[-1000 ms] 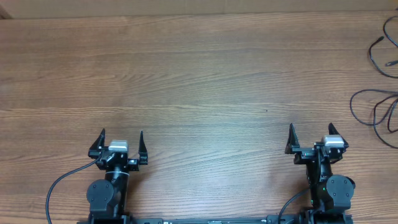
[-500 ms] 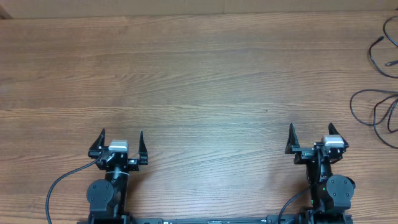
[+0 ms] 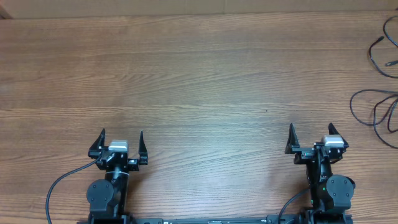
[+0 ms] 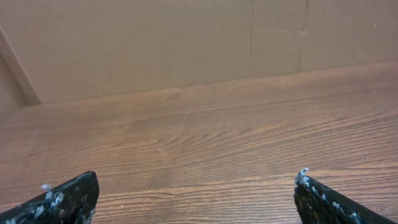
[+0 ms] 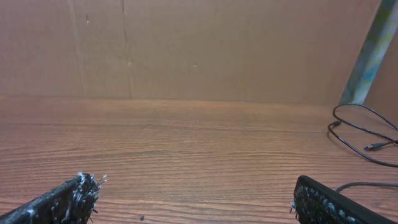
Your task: Untangle cables
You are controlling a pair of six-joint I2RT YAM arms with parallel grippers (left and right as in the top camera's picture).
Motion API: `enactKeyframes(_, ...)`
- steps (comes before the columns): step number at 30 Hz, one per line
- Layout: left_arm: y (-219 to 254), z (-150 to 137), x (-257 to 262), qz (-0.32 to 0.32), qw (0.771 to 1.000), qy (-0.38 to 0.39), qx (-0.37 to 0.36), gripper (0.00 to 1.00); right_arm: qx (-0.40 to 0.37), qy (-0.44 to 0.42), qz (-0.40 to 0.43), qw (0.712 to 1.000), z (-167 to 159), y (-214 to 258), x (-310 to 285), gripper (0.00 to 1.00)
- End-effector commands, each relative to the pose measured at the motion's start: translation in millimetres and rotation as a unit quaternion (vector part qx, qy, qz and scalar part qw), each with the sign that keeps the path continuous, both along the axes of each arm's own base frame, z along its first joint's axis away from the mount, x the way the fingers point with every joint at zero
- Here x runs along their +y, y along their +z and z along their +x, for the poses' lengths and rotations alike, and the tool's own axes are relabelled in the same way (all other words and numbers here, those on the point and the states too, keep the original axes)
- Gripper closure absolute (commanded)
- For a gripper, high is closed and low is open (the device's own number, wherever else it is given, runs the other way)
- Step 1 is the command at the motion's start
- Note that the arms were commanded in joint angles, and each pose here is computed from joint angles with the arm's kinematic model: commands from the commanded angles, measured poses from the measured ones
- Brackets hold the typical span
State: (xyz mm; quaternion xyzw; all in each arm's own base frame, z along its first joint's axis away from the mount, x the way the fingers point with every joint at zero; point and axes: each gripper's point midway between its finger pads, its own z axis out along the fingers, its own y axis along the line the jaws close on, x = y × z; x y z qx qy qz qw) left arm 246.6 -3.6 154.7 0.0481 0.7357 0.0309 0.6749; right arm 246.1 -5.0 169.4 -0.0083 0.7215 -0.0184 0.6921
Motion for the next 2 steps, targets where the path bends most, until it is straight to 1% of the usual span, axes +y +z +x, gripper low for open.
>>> enactKeyframes(1,0.2,-0.3,1.5,0.009,1.0,0.002,-0.003,0.0,-0.004,0.001,-0.002,1.0,-0.2,0.3,0.1,0.0)
enactKeyframes(2,0.2,-0.3,1.5,0.009,1.0,0.002,-0.003,0.0,-0.004,0.001,-0.002,1.0,-0.2,0.3,0.2,0.0)
